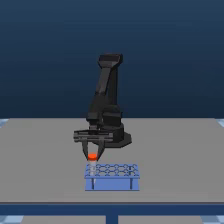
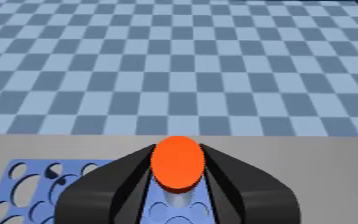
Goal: Pick up the centrifuge tube on the rack
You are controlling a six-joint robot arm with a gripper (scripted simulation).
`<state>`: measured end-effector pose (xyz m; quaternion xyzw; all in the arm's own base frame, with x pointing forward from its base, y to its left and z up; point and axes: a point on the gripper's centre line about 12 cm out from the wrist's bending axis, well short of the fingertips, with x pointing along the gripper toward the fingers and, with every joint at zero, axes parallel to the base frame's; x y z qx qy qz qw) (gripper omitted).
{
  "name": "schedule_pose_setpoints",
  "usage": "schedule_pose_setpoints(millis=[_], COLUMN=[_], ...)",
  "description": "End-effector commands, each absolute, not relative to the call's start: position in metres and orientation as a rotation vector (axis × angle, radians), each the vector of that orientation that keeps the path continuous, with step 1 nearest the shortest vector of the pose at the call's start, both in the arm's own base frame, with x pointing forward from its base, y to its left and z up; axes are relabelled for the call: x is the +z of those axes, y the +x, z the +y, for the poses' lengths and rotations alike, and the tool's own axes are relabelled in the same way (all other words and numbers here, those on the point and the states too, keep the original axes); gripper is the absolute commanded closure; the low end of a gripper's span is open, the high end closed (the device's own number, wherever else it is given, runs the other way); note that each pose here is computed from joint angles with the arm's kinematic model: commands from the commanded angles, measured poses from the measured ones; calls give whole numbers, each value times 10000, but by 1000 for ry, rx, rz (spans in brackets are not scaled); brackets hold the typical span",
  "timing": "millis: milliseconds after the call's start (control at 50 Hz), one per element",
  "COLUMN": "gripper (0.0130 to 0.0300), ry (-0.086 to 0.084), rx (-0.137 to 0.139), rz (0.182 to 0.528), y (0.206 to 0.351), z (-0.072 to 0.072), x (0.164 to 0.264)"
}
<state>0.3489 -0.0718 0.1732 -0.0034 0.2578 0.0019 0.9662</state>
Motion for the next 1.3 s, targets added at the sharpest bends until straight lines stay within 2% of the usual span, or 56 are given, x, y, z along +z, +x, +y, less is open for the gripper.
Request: schedule_pose_setpoints(millis=[20, 300, 560, 1300], gripper=[300, 300, 300, 300], ry=[0, 0, 0, 0], rx=[-1, -1, -1, -1], rz=[524, 524, 524, 524], y=[3489, 3489, 3489, 3489], z=[-721, -721, -721, -721], x=[1770, 1884, 2042, 2395])
